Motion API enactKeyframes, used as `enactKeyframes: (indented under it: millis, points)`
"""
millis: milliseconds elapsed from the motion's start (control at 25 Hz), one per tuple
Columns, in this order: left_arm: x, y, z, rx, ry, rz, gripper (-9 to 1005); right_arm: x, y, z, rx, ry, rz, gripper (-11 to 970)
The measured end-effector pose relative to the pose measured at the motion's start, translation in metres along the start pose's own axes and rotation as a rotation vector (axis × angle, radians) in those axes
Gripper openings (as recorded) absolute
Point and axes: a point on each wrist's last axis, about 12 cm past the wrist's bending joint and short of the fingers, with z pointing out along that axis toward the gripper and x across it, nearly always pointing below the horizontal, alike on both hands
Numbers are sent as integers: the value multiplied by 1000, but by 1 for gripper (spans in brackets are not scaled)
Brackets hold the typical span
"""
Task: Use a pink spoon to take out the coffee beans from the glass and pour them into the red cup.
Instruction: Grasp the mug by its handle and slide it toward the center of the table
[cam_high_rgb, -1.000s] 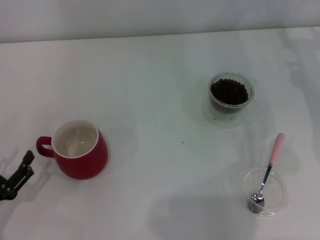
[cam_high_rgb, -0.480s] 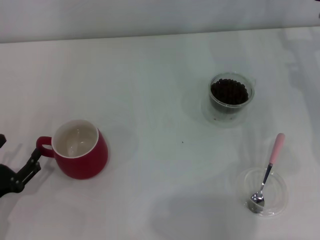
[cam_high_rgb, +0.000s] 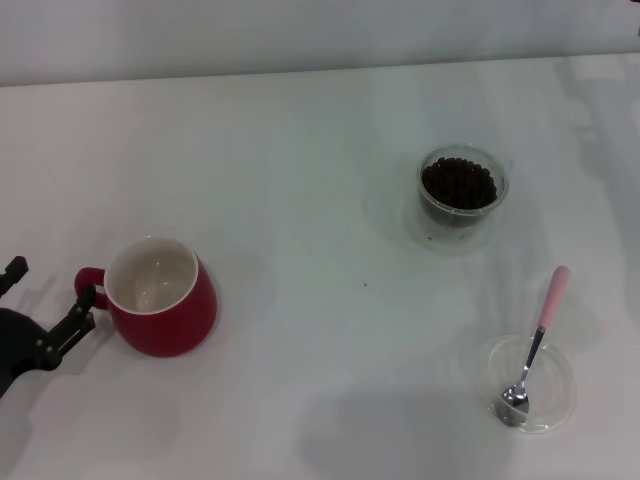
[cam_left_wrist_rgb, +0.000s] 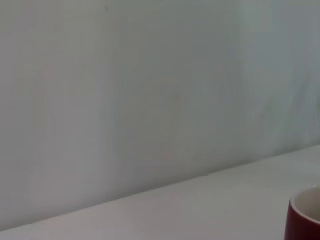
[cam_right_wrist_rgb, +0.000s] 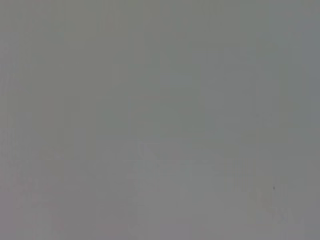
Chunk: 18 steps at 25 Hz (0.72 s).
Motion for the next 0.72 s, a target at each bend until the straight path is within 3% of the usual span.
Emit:
enactKeyframes:
  millis: [360, 720]
  points:
    - [-1, -5, 12, 12, 10, 28, 818, -2, 3, 2, -5, -8, 3, 869]
    - [-3, -7, 26, 25, 32, 62, 689, -2, 1, 2, -1, -9, 2, 869]
